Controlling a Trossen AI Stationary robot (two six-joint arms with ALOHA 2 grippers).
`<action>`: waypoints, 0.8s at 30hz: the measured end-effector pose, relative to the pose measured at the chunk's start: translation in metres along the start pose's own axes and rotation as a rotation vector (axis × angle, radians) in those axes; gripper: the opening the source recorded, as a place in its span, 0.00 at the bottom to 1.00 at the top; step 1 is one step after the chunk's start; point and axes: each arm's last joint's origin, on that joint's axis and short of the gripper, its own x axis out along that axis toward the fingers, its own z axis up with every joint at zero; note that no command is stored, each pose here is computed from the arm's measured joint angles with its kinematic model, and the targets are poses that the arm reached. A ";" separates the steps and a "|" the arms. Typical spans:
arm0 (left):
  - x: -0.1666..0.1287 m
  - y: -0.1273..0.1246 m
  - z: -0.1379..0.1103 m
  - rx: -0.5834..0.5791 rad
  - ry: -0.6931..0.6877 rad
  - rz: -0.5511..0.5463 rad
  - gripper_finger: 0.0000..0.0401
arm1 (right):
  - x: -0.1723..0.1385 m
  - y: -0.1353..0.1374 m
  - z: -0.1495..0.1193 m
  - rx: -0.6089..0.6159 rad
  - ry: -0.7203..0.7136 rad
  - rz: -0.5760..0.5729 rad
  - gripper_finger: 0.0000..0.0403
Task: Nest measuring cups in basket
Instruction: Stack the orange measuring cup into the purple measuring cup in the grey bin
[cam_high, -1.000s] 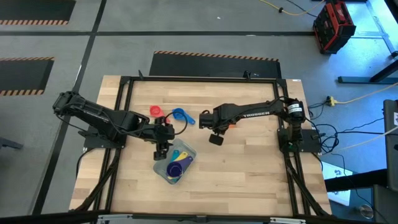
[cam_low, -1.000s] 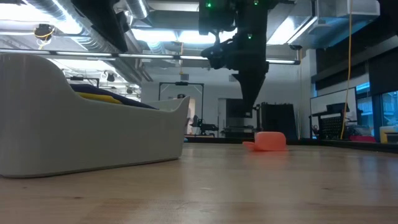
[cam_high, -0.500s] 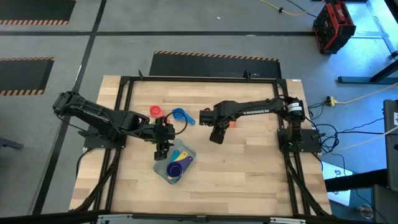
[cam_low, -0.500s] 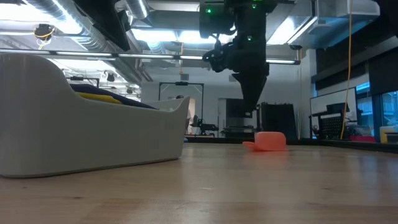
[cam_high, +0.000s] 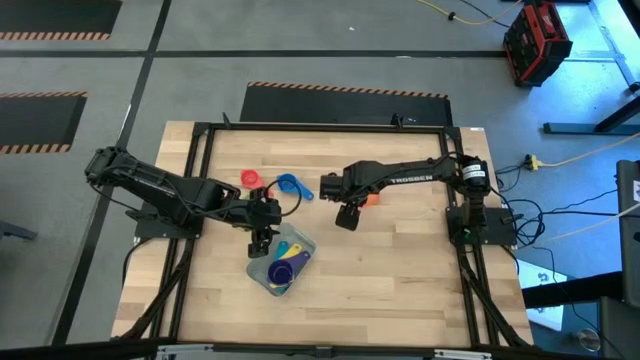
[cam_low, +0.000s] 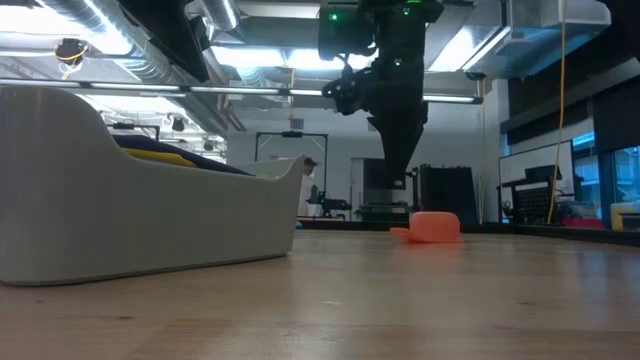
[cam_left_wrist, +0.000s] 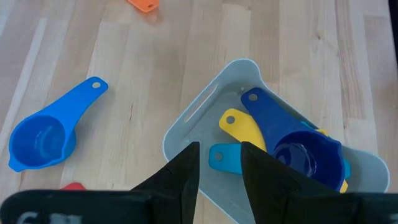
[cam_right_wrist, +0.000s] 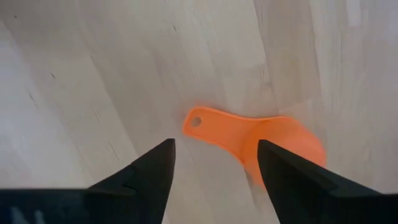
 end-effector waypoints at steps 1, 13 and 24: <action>0.000 0.000 0.000 0.000 0.000 0.000 0.27 | 0.000 0.000 0.000 -0.001 0.000 0.000 0.58; 0.000 0.000 0.000 0.000 0.000 0.000 0.27 | 0.000 -0.002 0.001 0.007 0.004 0.006 0.58; 0.000 0.000 0.000 0.000 0.000 0.000 0.27 | 0.001 -0.011 -0.006 -0.146 0.090 -0.016 0.58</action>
